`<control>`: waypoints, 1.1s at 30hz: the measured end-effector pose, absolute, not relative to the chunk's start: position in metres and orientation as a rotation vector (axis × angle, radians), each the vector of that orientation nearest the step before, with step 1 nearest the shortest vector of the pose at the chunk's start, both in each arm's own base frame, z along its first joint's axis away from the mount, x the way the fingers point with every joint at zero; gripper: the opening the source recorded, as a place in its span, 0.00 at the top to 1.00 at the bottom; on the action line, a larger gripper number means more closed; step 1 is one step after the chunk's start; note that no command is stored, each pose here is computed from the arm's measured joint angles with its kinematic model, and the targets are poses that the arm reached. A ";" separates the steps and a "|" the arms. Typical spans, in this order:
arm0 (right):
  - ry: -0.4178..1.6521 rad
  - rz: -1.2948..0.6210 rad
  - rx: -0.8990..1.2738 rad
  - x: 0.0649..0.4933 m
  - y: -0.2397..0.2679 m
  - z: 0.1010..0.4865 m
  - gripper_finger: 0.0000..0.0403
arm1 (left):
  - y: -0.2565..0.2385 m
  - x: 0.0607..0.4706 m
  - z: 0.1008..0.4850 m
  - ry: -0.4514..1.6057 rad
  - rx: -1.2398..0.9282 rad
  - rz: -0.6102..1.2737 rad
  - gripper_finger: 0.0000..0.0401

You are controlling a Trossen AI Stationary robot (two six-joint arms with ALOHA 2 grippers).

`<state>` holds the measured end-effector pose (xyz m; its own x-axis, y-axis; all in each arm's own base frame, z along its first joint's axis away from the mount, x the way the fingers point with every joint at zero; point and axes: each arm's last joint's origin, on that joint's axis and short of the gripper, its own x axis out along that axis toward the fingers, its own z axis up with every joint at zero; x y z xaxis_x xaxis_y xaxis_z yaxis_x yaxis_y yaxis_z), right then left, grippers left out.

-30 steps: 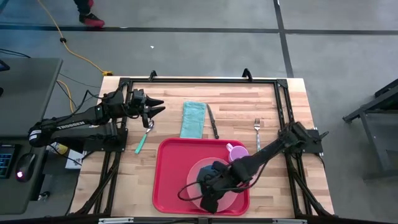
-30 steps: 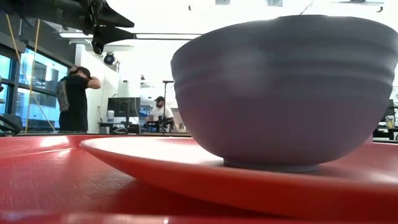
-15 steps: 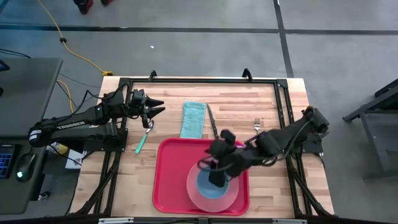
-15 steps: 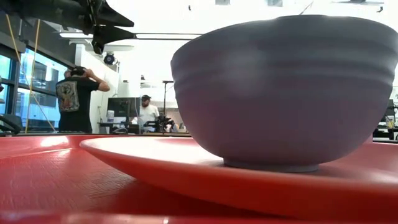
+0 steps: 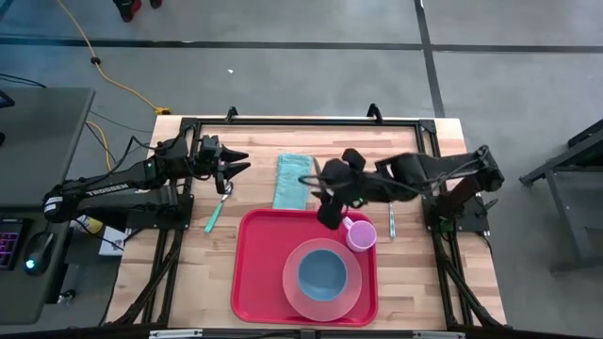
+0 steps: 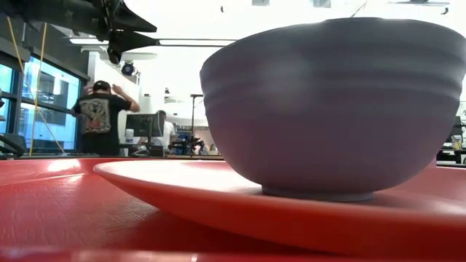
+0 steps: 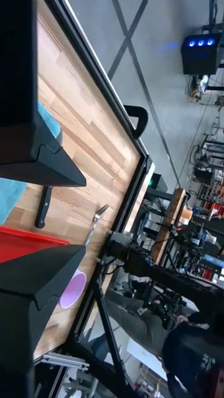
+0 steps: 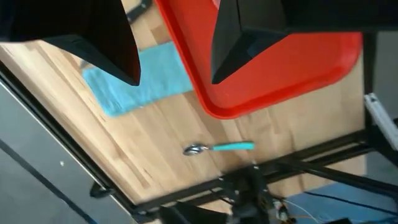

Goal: Set up tray
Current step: Put the blue napkin on the red serving tray to the left of the pink plate

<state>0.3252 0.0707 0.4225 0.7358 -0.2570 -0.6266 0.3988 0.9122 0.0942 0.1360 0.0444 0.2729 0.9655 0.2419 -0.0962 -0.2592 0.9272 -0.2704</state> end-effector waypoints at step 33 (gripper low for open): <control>1.115 -0.698 0.272 0.314 -0.075 0.336 0.55 | 0.048 0.126 0.244 0.344 -0.313 0.533 0.49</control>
<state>0.3136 -0.0752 0.3363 0.2572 -0.3757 -0.8903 0.6360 0.7595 -0.1367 0.1263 0.0483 0.2437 0.8068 0.4381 -0.3964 -0.5415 0.8166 -0.1995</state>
